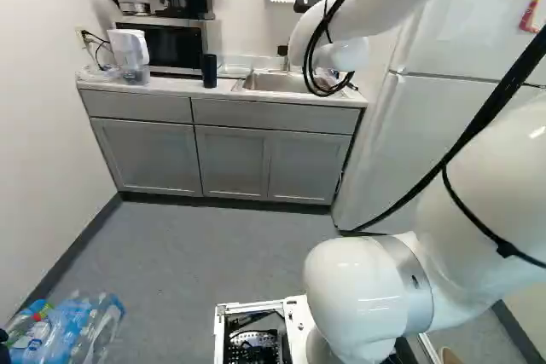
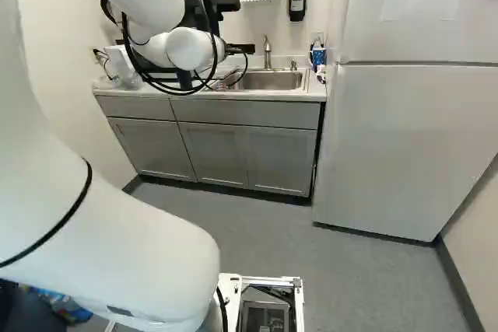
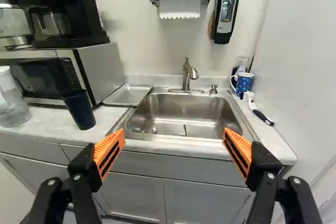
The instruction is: Rinse the cup and place it in the tray
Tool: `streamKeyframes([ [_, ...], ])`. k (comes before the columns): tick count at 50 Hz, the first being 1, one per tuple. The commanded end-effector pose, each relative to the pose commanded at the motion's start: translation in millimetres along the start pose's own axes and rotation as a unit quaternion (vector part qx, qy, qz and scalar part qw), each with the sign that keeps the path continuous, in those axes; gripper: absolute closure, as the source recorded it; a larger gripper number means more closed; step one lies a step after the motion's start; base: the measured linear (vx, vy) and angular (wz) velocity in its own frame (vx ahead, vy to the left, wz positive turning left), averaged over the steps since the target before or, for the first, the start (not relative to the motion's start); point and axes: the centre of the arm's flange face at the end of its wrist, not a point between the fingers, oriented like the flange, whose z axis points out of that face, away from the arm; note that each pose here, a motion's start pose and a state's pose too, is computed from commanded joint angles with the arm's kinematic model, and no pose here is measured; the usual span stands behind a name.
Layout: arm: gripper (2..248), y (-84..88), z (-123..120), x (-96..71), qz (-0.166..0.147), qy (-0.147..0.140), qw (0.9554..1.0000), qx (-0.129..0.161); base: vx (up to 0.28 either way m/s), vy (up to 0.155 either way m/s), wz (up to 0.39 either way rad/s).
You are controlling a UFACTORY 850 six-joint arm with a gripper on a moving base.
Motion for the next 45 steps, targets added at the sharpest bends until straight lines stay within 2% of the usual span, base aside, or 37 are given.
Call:
streamKeyframes([
  [36,3,-0.4,11,39.0,0.0,0.021,0.9998,0.0,0.0,0.0,0.0],
  [45,3,-0.4,11,39.0,0.0,0.021,0.9998,0.0,0.0,0.0,0.0],
])
